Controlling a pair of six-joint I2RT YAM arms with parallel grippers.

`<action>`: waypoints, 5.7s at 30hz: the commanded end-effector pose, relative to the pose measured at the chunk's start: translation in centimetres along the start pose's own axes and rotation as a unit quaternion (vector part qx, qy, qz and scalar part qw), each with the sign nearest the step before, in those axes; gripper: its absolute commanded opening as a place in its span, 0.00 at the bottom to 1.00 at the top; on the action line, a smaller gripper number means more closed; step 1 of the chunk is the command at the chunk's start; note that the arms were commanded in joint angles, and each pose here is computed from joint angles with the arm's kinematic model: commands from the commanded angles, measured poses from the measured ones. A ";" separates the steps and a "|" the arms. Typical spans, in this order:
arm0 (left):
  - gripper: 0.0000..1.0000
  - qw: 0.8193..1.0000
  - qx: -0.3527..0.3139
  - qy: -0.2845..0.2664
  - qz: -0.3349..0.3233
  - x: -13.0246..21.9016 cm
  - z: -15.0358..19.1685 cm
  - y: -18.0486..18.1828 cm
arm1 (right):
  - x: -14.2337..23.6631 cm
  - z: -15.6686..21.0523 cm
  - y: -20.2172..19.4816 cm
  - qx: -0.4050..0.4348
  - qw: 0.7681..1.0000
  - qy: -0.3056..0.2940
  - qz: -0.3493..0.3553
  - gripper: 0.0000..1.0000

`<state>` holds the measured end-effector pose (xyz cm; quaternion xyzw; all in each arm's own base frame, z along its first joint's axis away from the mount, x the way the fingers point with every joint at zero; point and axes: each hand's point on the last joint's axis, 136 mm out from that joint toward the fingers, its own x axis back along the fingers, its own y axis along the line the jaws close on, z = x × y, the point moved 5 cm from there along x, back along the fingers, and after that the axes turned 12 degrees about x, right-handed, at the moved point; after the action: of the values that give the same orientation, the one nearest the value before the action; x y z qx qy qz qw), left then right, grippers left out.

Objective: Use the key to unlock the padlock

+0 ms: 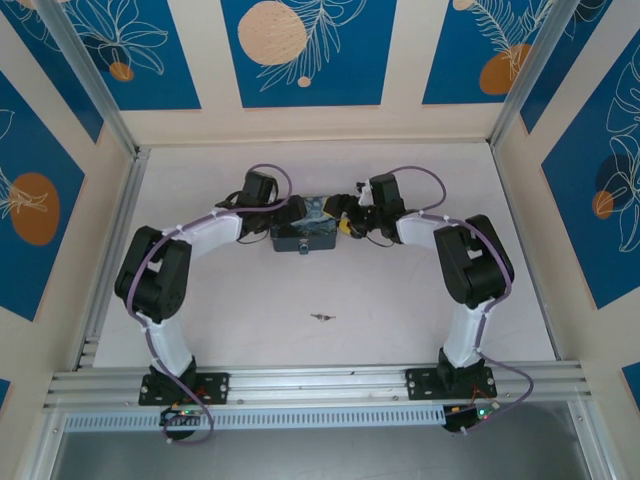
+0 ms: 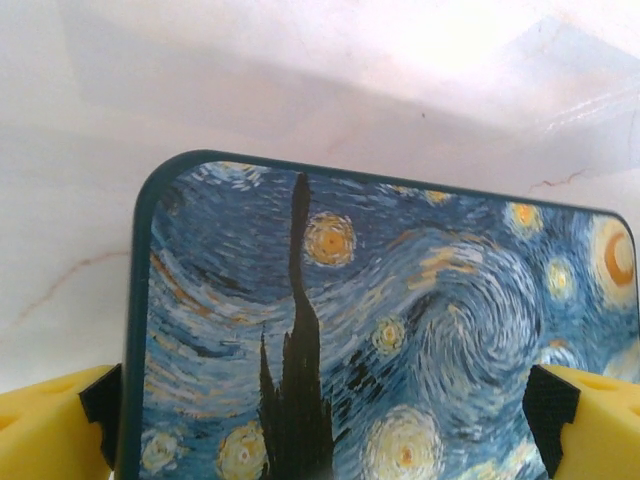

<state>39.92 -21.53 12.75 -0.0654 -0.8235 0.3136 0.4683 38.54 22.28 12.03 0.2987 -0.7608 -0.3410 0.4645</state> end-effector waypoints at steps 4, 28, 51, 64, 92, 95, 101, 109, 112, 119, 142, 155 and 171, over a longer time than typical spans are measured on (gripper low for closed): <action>1.00 0.999 0.005 0.010 0.043 1.2 3.7 -2.1 | 2.0 1.9 1.2 0.008 1.000 -0.010 -0.018 0.78; 1.00 0.998 -0.021 -0.052 -0.036 5.8 2.5 0.0 | 10.0 3.6 0.8 0.059 0.988 -0.093 0.109 0.80; 1.00 0.989 0.140 -0.032 0.038 11.4 4.7 5.5 | 4.8 20.9 3.2 0.359 0.877 0.274 0.165 0.42; 1.00 0.988 0.141 -0.057 0.010 13.2 4.0 6.4 | 1.7 22.7 2.6 0.402 0.838 0.324 0.178 0.37; 1.00 0.989 0.143 -0.034 0.017 12.1 4.3 6.3 | 1.8 24.2 1.6 0.425 0.812 0.339 0.211 0.37; 1.00 0.989 0.142 -0.032 0.017 12.0 4.2 6.3 | 2.0 24.3 1.5 0.423 0.814 0.340 0.210 0.37; 1.00 0.989 0.143 -0.031 0.018 12.0 4.2 6.3 | 2.3 24.5 1.3 0.418 0.817 0.339 0.207 0.37; 1.00 0.989 0.145 -0.029 0.016 12.0 4.3 6.2 | 2.4 24.6 1.1 0.417 0.817 0.340 0.207 0.35; 1.00 0.989 0.146 -0.026 0.016 11.9 4.2 6.2 | 2.7 24.7 1.0 0.417 0.817 0.338 0.209 0.28; 1.00 0.988 0.150 -0.016 0.016 11.8 4.2 5.8 | 2.5 24.4 1.0 0.415 0.824 0.325 0.208 0.04; 1.00 0.967 0.230 0.040 0.098 9.9 4.8 1.7 | 5.2 9.6 10.0 0.248 0.966 0.067 0.021 0.00; 1.00 0.878 0.446 0.083 0.152 7.1 6.5 -1.7 | 6.2 5.6 13.8 0.208 0.977 -0.027 0.034 0.00; 0.95 0.840 0.511 0.071 0.167 7.8 7.7 -1.4 | 4.7 5.7 16.2 0.223 0.974 -0.043 0.023 0.00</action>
<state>30.26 -23.79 15.49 0.0176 -0.4908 0.7432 0.4544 28.81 29.09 24.53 0.3649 -0.8374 -0.1563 0.3758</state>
